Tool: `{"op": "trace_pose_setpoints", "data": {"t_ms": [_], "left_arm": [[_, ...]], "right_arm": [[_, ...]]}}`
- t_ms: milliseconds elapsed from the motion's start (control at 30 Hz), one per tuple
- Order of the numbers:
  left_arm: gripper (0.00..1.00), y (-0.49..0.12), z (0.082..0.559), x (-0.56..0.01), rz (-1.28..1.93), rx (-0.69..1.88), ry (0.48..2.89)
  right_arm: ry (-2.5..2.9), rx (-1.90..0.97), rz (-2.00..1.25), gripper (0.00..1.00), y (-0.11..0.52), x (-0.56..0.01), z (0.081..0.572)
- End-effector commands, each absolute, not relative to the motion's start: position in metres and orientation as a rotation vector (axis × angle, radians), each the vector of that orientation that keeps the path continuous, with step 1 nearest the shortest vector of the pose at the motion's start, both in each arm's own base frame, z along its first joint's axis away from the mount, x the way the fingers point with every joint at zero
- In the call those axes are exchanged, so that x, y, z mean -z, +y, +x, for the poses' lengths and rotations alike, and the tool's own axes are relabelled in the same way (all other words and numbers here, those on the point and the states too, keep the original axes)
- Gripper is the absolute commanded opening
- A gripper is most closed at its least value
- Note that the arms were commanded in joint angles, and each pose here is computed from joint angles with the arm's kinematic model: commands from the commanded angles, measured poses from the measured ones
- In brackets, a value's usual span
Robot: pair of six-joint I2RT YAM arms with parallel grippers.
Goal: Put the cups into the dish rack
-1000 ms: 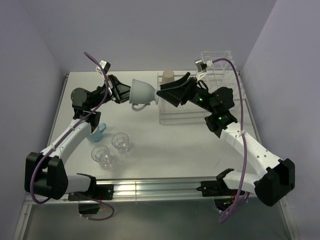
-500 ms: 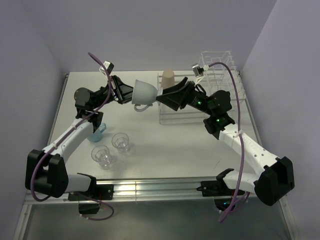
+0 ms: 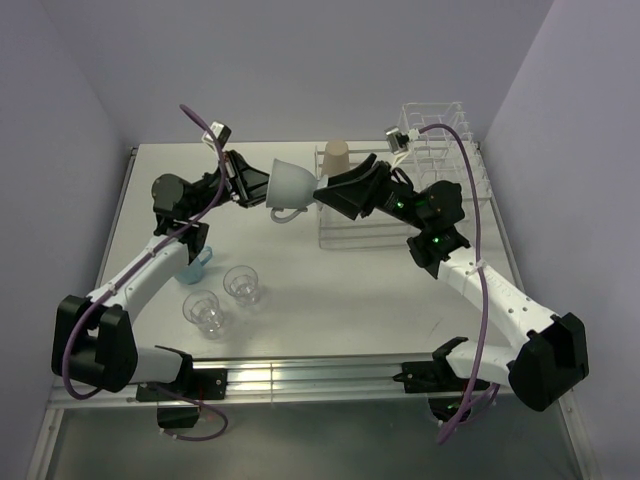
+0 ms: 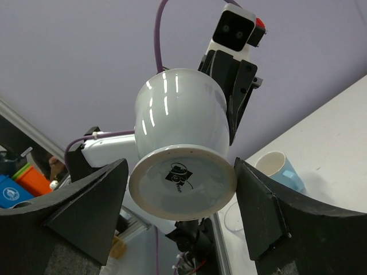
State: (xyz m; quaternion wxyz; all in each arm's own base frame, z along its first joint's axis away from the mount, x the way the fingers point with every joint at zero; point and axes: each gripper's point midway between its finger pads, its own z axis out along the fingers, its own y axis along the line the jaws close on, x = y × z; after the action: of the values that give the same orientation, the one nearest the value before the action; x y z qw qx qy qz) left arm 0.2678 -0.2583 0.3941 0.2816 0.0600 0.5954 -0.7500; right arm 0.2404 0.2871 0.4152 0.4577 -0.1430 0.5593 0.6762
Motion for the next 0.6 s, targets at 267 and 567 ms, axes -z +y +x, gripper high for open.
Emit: {"op": "trace_pose_setpoints", "data": {"t_ms": [267,567], "left_arm": [[0.0,-0.2576,0.2665,-0.4287,0.226,1.993,1.449],[0.0,-0.2587,0.2687,-0.4255,0.219,2.002,1.451]], "right_arm": [[1.311,-1.7,-0.427,0.81,0.2906,-0.4291,0.2229],[1.317,-1.703,-0.423,0.56,0.291,-0.426,0.2222]]}}
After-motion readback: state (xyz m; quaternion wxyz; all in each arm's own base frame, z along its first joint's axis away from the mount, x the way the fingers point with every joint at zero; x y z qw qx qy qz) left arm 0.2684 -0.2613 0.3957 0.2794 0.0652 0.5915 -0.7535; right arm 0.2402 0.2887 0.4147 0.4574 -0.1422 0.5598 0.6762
